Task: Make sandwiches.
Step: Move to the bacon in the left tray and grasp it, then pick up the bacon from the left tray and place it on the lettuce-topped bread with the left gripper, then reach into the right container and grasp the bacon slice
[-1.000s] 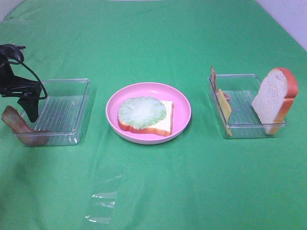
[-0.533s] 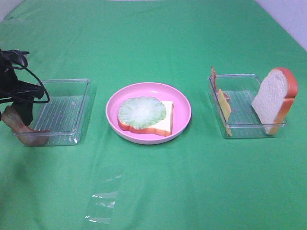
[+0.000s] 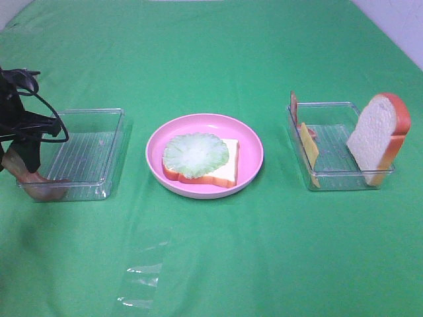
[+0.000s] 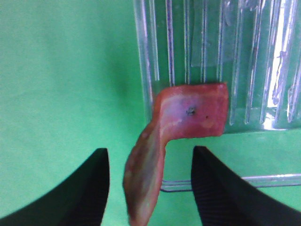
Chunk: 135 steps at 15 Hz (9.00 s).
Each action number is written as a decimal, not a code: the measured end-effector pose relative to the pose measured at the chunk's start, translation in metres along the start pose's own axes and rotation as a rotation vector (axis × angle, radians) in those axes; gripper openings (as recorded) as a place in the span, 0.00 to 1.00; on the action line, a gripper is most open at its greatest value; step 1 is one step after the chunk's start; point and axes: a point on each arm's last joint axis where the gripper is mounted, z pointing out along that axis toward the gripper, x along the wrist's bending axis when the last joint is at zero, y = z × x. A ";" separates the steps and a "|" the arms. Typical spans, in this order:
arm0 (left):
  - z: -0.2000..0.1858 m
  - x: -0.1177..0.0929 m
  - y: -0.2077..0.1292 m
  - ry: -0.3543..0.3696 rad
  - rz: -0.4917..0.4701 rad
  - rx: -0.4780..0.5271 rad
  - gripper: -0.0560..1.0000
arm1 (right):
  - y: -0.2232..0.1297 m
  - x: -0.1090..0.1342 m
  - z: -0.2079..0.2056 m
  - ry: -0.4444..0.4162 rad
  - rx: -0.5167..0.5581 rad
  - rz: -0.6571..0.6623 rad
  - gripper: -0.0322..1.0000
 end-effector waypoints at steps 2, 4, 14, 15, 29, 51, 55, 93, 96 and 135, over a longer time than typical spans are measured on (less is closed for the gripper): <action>0.000 0.000 0.000 0.000 -0.007 0.000 0.33 | 0.000 0.000 0.000 0.000 0.000 0.000 0.98; 0.000 0.000 0.000 0.000 -0.022 0.000 0.05 | 0.000 0.000 0.000 0.000 0.000 0.000 0.98; -0.094 -0.042 -0.003 -0.158 0.069 -0.176 0.05 | 0.000 0.000 0.000 0.000 0.000 0.000 0.98; -0.113 -0.054 0.000 -0.212 0.094 -0.222 0.05 | 0.000 0.000 0.000 0.000 0.000 0.000 0.98; -0.077 -0.246 0.041 -0.628 0.487 -0.275 0.05 | 0.000 0.000 0.000 0.000 0.000 0.000 0.98; -0.019 -0.236 0.056 -0.304 0.434 -0.183 0.05 | 0.000 0.000 0.000 0.000 0.000 0.000 0.98; -0.018 -0.235 0.055 -0.294 0.435 -0.164 0.07 | 0.000 0.000 0.000 0.000 0.000 0.000 0.98; -0.169 0.021 -0.095 -0.076 0.032 -0.301 0.99 | 0.000 0.001 0.000 0.006 -0.001 0.002 0.98; -0.179 0.020 -0.159 -0.068 0.037 -0.357 0.99 | 0.000 0.001 0.000 0.006 -0.001 0.002 0.98; -0.121 0.016 -0.394 -0.034 0.061 -1.105 0.99 | 0.136 -0.006 0.076 0.109 0.404 0.107 0.98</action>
